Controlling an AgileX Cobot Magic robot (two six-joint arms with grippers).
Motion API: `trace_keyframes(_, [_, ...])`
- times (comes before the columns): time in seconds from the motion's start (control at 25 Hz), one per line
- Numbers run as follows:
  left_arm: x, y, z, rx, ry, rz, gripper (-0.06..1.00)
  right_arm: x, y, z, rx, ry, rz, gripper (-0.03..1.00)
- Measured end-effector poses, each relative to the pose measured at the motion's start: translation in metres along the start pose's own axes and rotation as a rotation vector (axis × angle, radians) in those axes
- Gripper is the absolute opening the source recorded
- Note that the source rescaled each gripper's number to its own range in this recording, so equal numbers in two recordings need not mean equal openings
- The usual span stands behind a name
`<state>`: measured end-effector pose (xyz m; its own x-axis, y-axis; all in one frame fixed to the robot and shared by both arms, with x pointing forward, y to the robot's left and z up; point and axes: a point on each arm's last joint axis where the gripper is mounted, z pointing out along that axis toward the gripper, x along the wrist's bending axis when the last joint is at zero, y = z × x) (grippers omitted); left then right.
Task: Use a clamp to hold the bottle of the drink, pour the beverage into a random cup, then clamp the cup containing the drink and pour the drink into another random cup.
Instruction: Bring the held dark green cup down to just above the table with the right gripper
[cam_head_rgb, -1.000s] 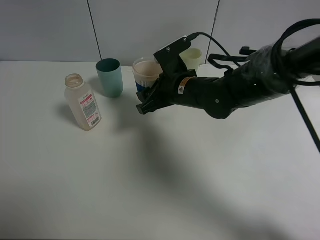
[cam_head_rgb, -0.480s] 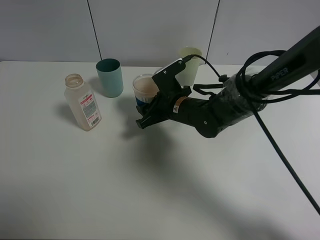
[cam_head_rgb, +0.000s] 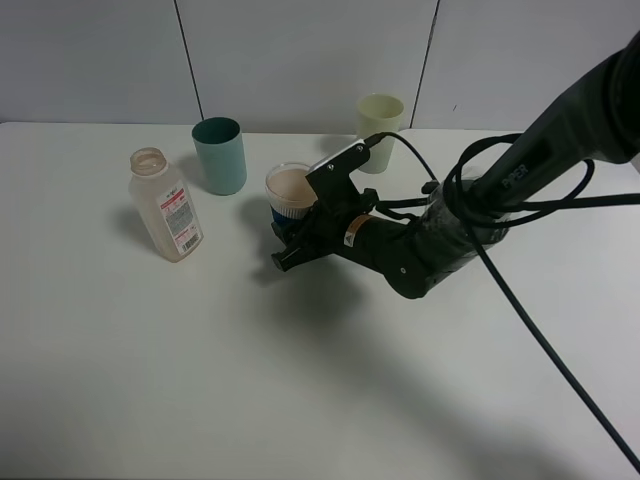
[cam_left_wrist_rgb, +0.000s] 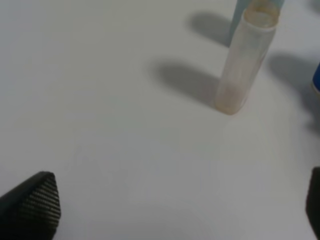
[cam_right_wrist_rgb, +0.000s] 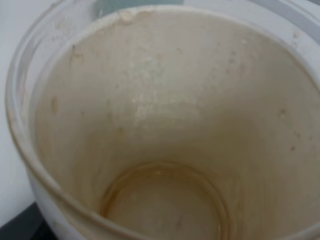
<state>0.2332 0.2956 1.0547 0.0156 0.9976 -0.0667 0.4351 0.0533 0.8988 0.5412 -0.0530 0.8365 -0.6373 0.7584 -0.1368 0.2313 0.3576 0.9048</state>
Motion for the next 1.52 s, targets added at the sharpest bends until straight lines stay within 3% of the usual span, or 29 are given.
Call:
trace_keyframes(0.64, [0.0, 0.0, 0.0, 0.0, 0.0, 0.0, 1.0, 0.0, -0.002, 0.001, -0.015, 0.0, 0.012, 0.06])
trace_keyframes(0.68, [0.0, 0.0, 0.0, 0.0, 0.0, 0.0, 1.0, 0.001, -0.002, 0.001, -0.012, 0.001, 0.015, 0.18])
trace_keyframes(0.72, [0.0, 0.0, 0.0, 0.0, 0.0, 0.0, 1.0, 0.001, -0.004, 0.001, 0.003, 0.005, 0.014, 0.4])
trace_keyframes(0.8, [0.0, 0.0, 0.0, 0.0, 0.0, 0.0, 1.0, 0.001, -0.006, 0.002, 0.016, 0.008, 0.014, 0.74])
trace_keyframes(0.88, [0.0, 0.0, 0.0, 0.0, 0.0, 0.0, 1.0, 0.001, -0.006, 0.002, 0.011, 0.007, 0.014, 0.91])
trace_keyframes(1.0, [0.0, 0.0, 0.0, 0.0, 0.0, 0.0, 1.0, 0.001, -0.006, 0.002, 0.014, 0.007, 0.014, 0.97])
trace_keyframes(1.2, [0.0, 0.0, 0.0, 0.0, 0.0, 0.0, 1.0, 0.001, 0.0, -0.002, 0.045, 0.014, 0.014, 0.99])
trace_keyframes(1.52, [0.0, 0.0, 0.0, 0.0, 0.0, 0.0, 1.0, -0.004, 0.056, -0.033, 0.083, 0.039, 0.017, 0.99])
